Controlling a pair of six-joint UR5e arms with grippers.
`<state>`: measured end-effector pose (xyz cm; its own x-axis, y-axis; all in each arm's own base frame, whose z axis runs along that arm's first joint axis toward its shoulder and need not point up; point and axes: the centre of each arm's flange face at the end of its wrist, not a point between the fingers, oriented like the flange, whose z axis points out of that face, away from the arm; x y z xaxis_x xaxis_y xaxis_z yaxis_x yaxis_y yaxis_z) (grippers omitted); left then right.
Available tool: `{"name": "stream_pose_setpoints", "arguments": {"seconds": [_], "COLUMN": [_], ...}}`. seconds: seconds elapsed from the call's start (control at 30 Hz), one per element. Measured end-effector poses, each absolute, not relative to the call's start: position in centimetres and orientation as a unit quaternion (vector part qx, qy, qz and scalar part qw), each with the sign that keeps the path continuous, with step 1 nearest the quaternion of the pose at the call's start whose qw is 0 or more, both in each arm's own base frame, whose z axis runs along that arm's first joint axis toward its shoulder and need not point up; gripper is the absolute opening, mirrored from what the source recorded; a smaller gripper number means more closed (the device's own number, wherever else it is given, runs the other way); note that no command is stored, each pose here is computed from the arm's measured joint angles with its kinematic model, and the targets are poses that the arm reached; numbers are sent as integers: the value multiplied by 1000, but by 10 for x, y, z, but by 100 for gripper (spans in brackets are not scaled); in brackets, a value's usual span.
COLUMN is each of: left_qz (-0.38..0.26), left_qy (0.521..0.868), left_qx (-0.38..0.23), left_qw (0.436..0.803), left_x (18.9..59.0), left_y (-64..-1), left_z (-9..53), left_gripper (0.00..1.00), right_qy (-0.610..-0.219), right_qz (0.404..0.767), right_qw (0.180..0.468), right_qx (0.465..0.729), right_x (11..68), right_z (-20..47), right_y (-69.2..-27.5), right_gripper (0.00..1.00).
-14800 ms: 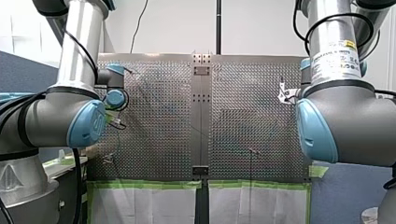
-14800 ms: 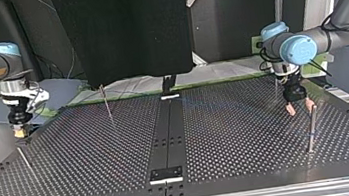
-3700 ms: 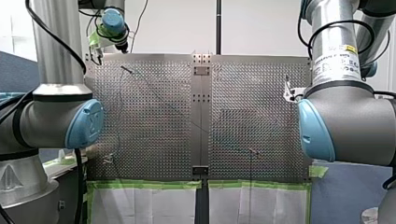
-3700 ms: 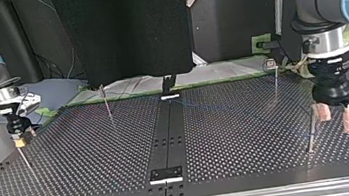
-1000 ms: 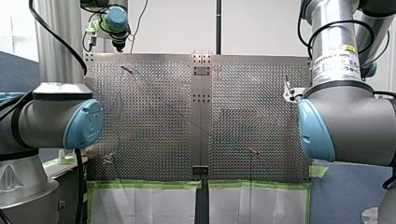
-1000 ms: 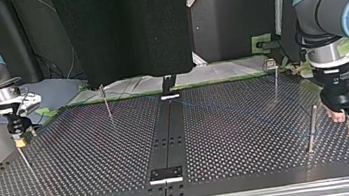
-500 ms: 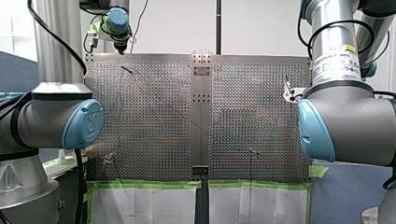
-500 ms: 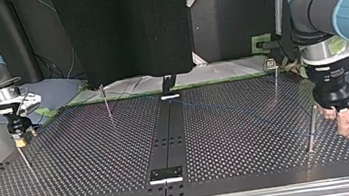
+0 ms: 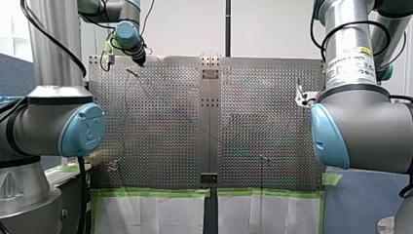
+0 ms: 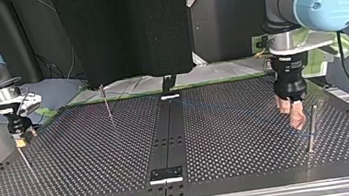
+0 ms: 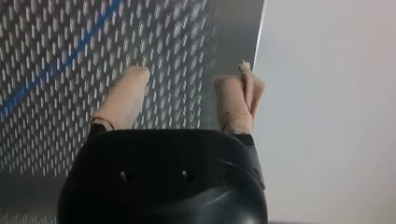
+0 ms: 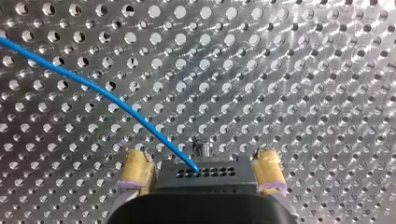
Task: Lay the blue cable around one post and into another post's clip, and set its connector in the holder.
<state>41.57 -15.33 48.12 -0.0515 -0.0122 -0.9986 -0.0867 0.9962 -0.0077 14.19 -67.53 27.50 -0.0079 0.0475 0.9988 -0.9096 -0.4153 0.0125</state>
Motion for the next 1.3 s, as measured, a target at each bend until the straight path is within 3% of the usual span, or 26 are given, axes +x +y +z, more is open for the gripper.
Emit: {"name": "stream_pose_setpoints", "arguments": {"seconds": [0.37, 0.8, 1.3], "left_qz": [-82, -74, -106], "left_qy": [746, 783, 822], "left_qx": [7, 46, 77], "left_qw": [661, 616, 555], "left_x": [408, 391, 343], "left_y": [-212, -256, -294], "left_z": [411, 311, 201], "left_gripper": [100, 100, 100], "right_qy": [-369, -368, -370], "right_qz": [606, 607, 606], "right_qw": [394, 394, 397], "right_qx": [584, 584, 581], "right_x": [143, 144, 139], "right_z": [275, 275, 275], "right_y": [-675, -675, -676], "right_gripper": [100, 100, 100]}}
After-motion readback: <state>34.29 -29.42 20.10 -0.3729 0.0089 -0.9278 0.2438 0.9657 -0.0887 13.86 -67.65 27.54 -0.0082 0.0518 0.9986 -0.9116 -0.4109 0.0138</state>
